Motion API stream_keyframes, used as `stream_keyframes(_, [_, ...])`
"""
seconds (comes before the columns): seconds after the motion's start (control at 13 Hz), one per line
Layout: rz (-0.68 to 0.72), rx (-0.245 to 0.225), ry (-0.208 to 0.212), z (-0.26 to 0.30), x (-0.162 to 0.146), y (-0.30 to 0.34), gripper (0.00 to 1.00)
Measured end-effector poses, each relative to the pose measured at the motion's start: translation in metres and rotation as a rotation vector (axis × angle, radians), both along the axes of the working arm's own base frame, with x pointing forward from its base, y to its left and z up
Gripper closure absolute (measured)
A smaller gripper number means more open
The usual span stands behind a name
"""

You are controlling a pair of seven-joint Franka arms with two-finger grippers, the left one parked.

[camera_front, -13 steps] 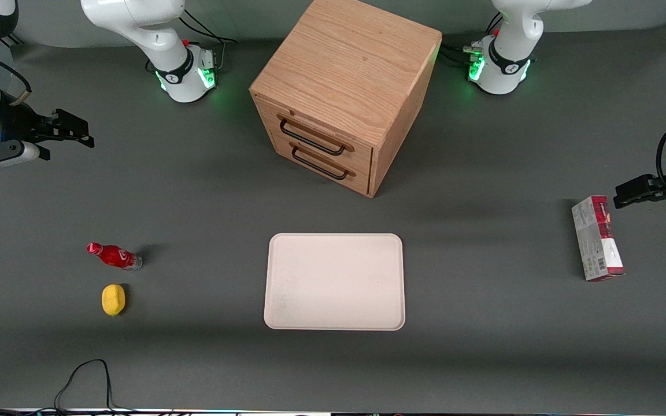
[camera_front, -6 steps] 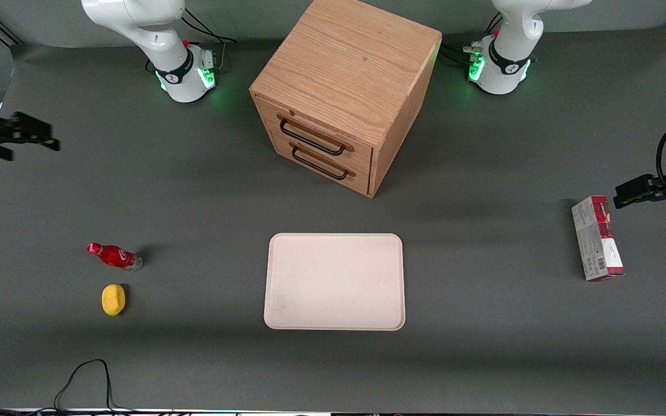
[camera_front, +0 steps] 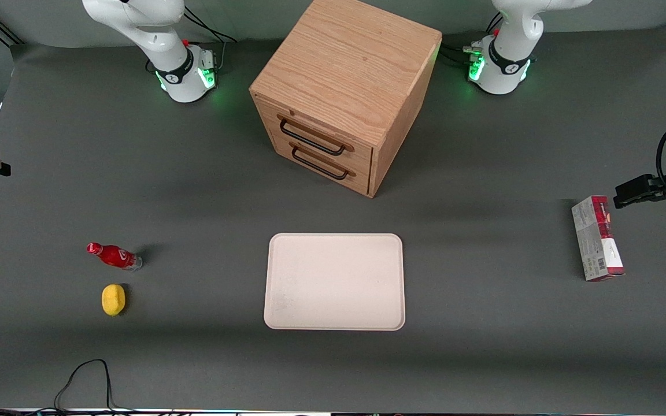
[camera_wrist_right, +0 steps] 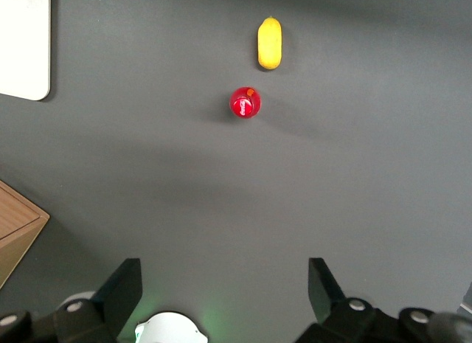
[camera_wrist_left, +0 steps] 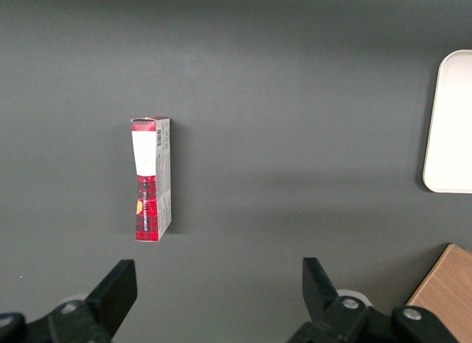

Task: Place coke bottle on tray
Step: 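Move the open right gripper down toward the red Coca-Cola bottle, then close the right gripper around the bottle's cap end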

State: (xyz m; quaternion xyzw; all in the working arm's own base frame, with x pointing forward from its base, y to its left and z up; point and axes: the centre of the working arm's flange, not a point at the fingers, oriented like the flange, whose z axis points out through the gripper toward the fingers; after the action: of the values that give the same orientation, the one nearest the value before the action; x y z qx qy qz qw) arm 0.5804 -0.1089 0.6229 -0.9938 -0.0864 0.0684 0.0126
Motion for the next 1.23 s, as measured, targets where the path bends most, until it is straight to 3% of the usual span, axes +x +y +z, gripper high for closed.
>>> stream_keyframes(0.31, [0.001,0.005,0.029,-0.014,0.001,0.001,0.00])
stream_keyframes(0.54, [0.004,0.003,0.027,-0.074,0.017,-0.001,0.00])
stream_keyframes(0.92, [-0.002,0.000,-0.087,-0.191,0.033,-0.002,0.00])
stream_keyframes(1.23, [-0.016,0.016,-0.107,-0.251,0.041,0.002,0.00])
